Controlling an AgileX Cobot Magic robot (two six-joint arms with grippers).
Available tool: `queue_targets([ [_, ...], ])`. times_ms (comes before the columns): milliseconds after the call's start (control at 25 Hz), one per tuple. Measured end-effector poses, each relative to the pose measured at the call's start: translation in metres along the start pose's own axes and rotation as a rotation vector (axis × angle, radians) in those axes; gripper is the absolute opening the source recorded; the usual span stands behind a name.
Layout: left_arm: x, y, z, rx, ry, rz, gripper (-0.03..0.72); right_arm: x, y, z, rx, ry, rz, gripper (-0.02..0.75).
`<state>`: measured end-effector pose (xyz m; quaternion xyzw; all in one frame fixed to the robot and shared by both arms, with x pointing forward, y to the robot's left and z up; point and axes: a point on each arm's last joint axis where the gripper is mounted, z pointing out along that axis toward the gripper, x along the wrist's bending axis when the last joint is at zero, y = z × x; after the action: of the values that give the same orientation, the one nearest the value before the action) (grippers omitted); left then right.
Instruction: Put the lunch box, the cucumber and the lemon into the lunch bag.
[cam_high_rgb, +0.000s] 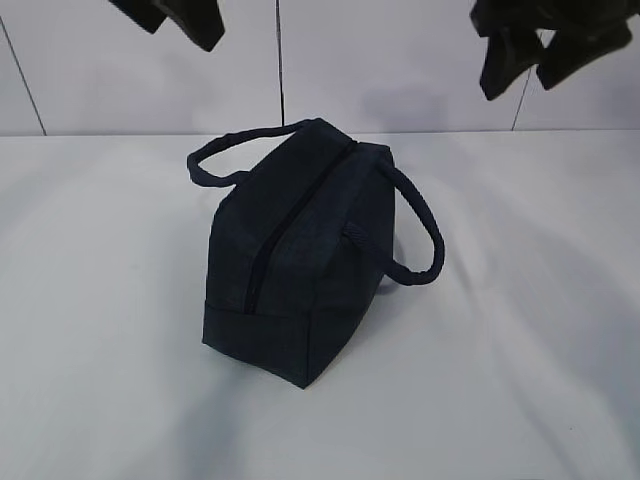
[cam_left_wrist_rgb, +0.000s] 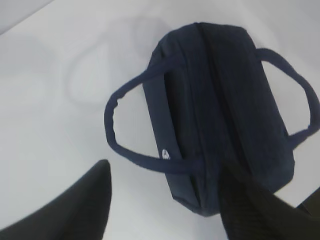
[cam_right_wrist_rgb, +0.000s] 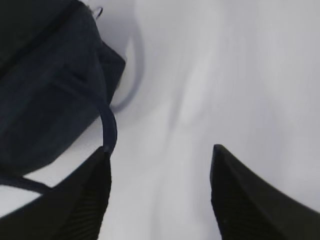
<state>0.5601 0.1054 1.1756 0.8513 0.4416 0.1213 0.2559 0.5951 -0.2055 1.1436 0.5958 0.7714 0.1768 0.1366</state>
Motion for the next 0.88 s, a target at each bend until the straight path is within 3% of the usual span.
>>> queue_targets([
  [240,-0.004,-0.036,-0.029,0.023,0.002,-0.005,0.399,0.000,-0.048,-0.039,-0.009,-0.005,-0.002,0.468],
  [520,-0.008,-0.063,-0.072,-0.036,0.006,-0.001,0.307,0.000,-0.106,-0.080,-0.061,-0.005,-0.002,0.468],
  [880,-0.014,-0.110,-0.112,-0.088,0.008,-0.007,0.272,0.000,-0.182,-0.125,-0.187,-0.005,-0.001,0.468],
])
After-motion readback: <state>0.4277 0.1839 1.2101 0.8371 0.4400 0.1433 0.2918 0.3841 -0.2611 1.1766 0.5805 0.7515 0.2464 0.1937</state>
